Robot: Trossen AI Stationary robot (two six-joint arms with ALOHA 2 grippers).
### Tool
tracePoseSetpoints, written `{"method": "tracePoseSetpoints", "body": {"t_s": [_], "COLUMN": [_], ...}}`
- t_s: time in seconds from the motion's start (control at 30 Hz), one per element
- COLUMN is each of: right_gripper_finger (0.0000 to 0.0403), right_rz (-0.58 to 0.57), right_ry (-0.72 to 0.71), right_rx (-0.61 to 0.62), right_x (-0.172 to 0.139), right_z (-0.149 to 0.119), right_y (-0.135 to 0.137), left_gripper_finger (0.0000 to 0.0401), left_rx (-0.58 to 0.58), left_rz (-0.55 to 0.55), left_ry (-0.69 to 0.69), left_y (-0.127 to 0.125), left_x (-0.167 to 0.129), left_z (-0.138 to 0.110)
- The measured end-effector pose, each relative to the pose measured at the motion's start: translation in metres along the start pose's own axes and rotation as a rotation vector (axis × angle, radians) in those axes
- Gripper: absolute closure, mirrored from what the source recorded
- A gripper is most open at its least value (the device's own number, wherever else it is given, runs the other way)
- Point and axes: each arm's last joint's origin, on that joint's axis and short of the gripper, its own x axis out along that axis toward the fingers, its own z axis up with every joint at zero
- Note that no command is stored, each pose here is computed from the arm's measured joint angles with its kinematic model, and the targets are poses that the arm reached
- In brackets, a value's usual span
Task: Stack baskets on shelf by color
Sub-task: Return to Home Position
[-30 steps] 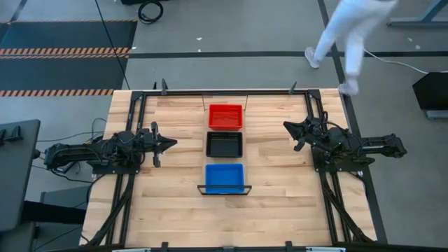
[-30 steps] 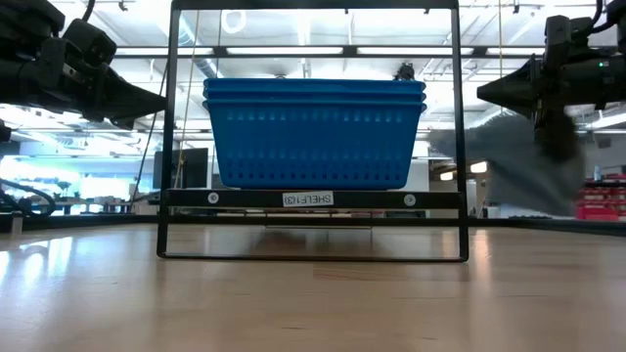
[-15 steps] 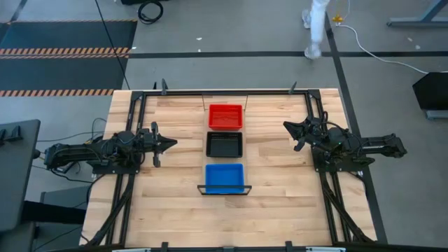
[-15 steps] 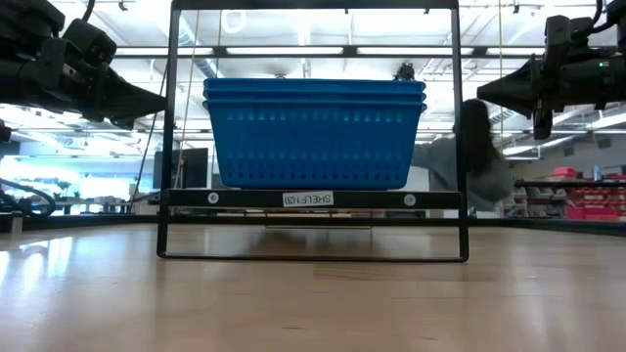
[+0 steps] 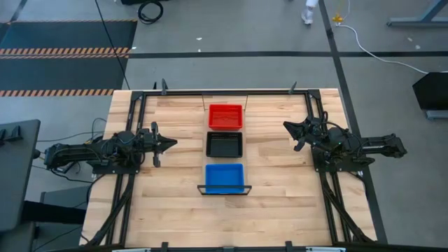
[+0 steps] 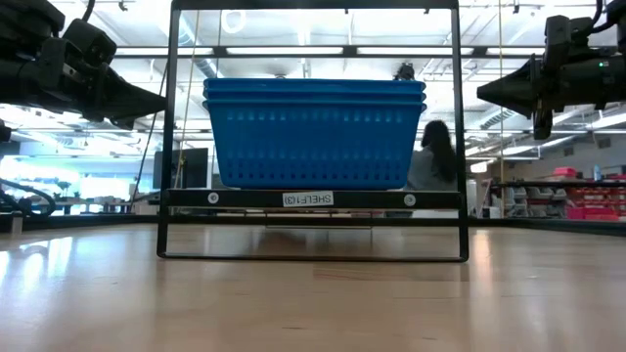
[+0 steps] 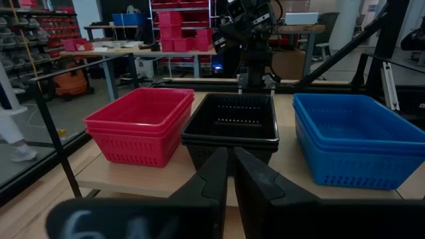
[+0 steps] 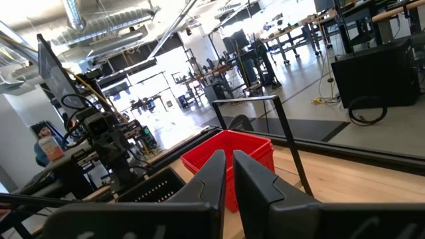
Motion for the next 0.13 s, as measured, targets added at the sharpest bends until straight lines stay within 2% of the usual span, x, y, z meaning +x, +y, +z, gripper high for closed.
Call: {"method": "tracePoseSetpoints", "body": {"t_s": [0.13], "right_gripper_finger": [0.0368], "right_rz": [0.000], "right_ry": [0.000], "right_rx": [0.000], "right_x": [0.0000], "right_z": [0.0001], "right_y": [0.0000], "left_gripper_finger": [0.0372], "left_rx": [0.000], "left_rz": [0.000], "left_ry": [0.000], "left_y": [0.0000], "left_x": [0.0000], "left_z": [0.0000]}}
